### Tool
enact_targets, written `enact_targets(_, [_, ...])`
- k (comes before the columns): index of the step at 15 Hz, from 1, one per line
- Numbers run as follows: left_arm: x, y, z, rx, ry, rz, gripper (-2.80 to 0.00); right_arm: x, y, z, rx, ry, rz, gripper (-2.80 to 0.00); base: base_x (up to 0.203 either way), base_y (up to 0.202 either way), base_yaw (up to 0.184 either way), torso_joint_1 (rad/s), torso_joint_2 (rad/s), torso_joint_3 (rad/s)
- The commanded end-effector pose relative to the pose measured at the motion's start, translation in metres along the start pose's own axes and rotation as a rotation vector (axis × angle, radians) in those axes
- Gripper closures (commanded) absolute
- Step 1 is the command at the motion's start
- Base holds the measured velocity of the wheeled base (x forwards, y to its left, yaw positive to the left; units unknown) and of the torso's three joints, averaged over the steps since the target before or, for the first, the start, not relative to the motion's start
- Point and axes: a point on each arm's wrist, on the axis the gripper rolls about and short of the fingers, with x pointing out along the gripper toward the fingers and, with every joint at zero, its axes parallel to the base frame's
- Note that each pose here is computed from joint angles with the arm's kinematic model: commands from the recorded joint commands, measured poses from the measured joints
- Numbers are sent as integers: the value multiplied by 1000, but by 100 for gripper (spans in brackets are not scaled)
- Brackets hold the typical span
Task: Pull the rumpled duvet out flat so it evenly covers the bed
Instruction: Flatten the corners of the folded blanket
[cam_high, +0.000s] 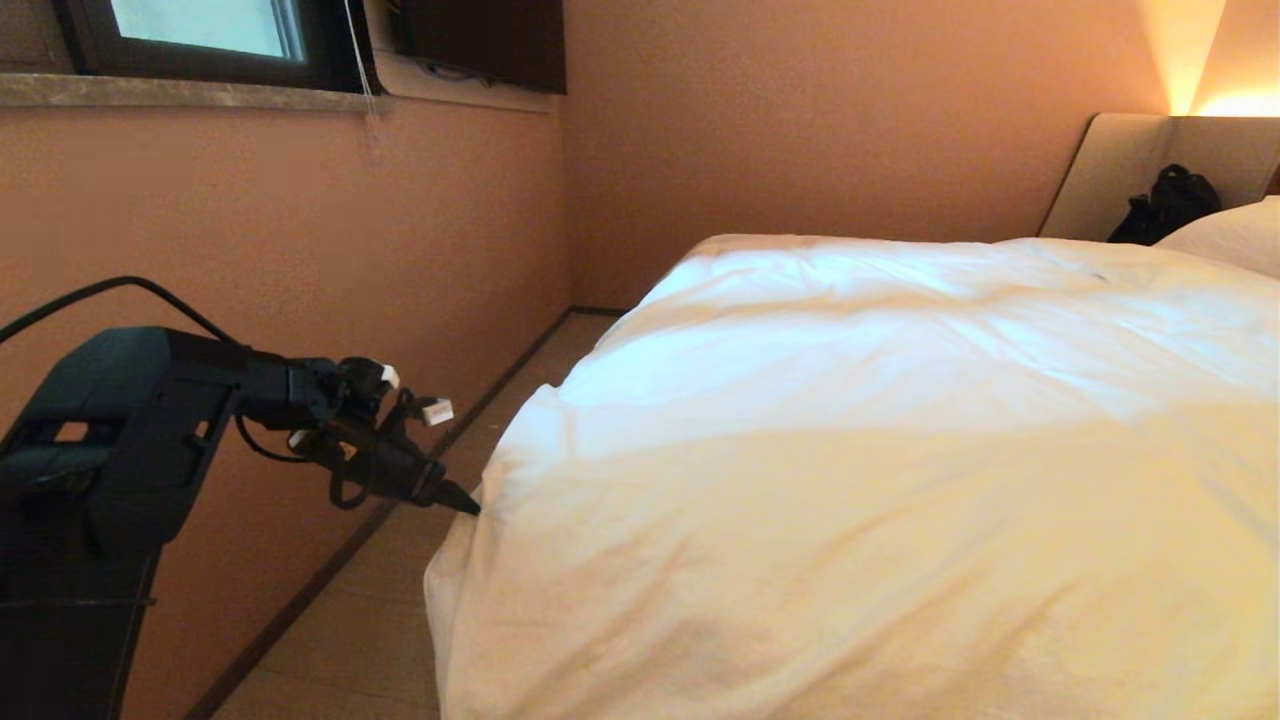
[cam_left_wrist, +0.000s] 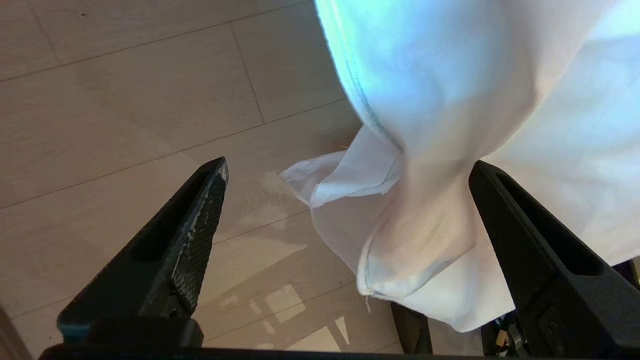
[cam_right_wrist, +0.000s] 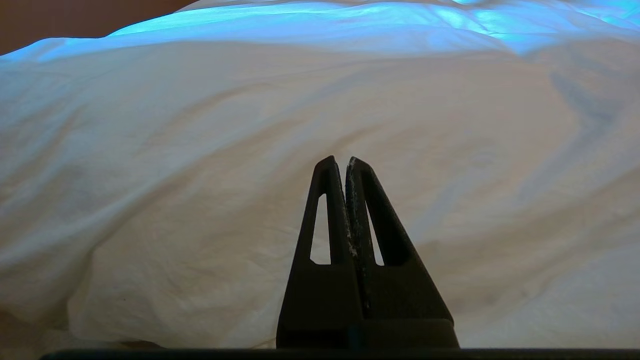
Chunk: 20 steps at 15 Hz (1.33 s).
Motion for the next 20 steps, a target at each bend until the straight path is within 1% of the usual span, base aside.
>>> enact_targets(1, [-7,5,-1,-8,-7,16,-280,0,0,0,0,-1,1,0,0,0,0,0,0,0])
enact_targets(6, [-3,11,-1,-12,-6,39,-280,0,0,0,0,-1,1,0,0,0,0,0,0,0])
enact_targets(9, [-1,4,4,6,-10,33,-280,0,0,0,0,-1,1,0,0,0,0,0,0,0])
enact_targets(12, [3,1,4,9,-2,18,-280,0,0,0,0,-1,1,0,0,0,0,0,0,0])
enact_targets(17, [18,-14,7,41,24,0,-280,0,0,0,0,-1,1,0,0,0,0,0,0,0])
enact_targets(20, [22,-18,7,49,31,-7,-280,0,0,0,0,-1,1,0,0,0,0,0,0,0])
